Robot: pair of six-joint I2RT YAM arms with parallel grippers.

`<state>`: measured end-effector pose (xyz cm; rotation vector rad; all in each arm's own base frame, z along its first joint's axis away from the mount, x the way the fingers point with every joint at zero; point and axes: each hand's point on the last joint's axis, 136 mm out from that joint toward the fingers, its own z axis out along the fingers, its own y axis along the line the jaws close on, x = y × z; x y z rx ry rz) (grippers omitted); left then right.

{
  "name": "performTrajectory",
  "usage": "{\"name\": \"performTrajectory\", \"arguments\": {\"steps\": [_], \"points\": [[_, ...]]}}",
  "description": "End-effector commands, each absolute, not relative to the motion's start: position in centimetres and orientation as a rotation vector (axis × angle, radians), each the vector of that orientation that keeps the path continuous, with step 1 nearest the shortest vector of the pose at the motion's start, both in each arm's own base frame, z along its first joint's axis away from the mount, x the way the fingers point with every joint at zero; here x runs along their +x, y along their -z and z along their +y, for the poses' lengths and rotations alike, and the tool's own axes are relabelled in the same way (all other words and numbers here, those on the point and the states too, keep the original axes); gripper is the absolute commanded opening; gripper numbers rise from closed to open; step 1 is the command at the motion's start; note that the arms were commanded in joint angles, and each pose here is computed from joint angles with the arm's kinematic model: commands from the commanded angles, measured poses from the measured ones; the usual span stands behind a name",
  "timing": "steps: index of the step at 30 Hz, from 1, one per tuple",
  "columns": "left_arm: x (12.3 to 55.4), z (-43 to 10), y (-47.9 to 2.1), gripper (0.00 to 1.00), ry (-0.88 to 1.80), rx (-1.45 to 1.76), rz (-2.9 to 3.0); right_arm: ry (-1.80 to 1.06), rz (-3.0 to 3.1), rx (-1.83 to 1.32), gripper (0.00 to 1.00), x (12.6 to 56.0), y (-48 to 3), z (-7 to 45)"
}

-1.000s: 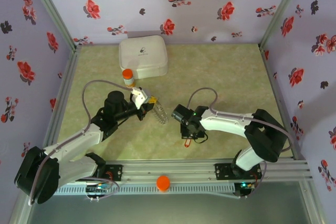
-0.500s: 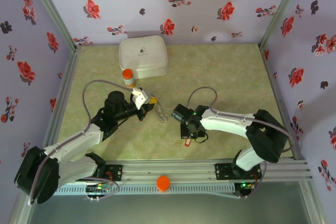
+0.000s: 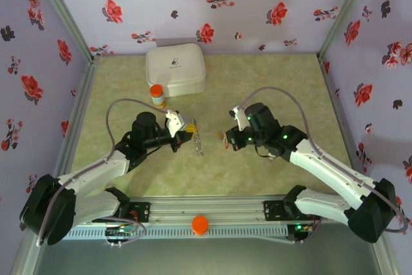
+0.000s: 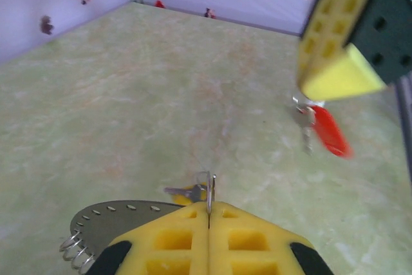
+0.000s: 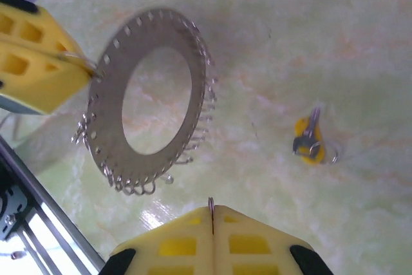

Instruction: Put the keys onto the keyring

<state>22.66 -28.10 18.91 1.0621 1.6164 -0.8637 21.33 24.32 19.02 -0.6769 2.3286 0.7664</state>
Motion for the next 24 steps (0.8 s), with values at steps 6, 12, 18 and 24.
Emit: {"name": "performTrajectory", "arguments": {"steps": [6, 12, 18, 24], "points": [[20.4, -30.7, -19.7, 0.00, 1.066, 1.117, 1.583, -1.089, 2.011, -1.020, 0.00, 20.2, -22.5, 28.9], [20.8, -30.8, -19.6, 0.00, 1.036, 1.096, 1.579, -1.159, 2.041, -1.057, 0.00, 20.3, -21.9, 30.2], [21.1, -30.9, -19.5, 0.00, 0.980, 1.120, 1.551, -1.117, 2.116, -1.046, 0.00, 21.1, -20.3, 30.2], [21.1, -31.2, -19.1, 0.00, 0.950, 1.155, 1.538, -1.121, 2.107, -1.009, 0.00, 21.9, -20.4, 30.6]]}}
